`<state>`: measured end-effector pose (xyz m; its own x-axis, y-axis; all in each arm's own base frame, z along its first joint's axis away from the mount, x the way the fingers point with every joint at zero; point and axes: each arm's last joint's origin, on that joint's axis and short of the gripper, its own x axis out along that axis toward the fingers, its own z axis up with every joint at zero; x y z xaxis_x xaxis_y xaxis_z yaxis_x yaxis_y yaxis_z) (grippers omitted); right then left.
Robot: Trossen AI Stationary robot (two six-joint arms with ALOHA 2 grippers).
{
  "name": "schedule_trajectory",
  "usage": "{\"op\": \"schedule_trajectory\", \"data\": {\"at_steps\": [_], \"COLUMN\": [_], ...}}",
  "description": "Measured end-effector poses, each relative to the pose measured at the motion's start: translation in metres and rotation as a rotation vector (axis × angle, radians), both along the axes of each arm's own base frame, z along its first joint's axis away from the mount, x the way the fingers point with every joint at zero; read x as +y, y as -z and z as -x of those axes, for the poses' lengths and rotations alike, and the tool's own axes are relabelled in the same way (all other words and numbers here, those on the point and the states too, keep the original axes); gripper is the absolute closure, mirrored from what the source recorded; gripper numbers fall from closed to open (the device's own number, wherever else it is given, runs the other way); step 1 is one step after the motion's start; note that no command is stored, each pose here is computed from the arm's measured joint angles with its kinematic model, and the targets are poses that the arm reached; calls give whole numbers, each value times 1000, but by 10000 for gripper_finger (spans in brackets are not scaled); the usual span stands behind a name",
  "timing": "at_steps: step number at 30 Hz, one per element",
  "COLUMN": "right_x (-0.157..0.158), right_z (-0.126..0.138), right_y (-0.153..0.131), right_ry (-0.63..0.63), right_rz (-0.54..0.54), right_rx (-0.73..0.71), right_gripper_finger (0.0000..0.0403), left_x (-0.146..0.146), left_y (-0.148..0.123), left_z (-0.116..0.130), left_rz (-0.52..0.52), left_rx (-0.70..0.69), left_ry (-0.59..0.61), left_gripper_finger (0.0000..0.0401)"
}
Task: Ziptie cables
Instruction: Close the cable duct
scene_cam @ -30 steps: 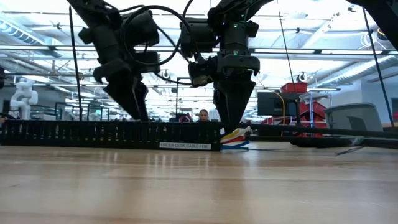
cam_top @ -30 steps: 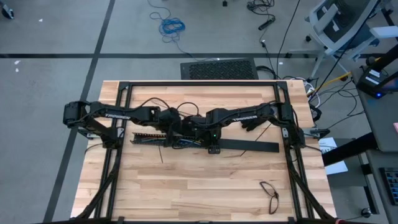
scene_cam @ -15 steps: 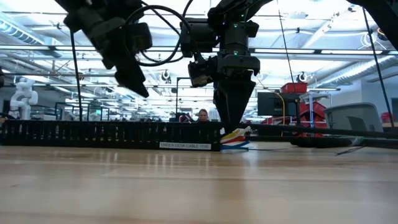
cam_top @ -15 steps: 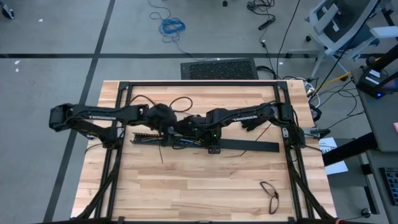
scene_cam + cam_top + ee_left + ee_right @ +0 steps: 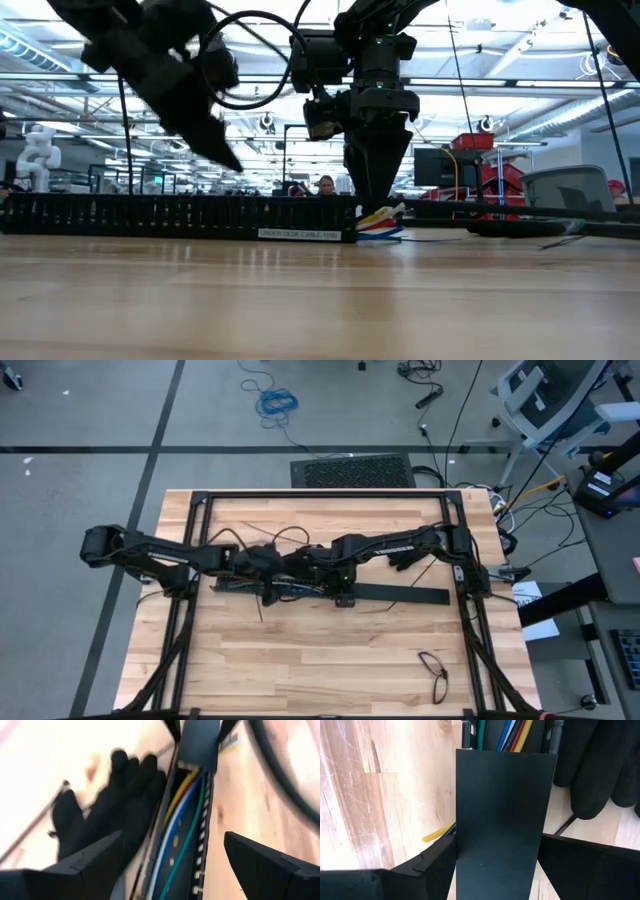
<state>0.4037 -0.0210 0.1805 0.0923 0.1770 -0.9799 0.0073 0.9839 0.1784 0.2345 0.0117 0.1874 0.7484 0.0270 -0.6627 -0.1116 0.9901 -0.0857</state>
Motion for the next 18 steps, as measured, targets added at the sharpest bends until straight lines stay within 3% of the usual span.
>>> {"op": "schedule_trajectory", "data": {"at_steps": [6, 18], "right_x": [0, 0], "right_z": [0, 0], "right_y": [0, 0], "right_ry": [0, -3], "right_rz": [0, 0], "right_rx": [2, 1], "right_gripper_finger": [147, 147], "left_x": [-7, -5], "left_y": [26, 30], "left_z": [-14, -27], "left_rz": [-9, -92], "left_rx": [48, -30], "left_ry": [67, 84], "left_gripper_finger": [62, 62]}}
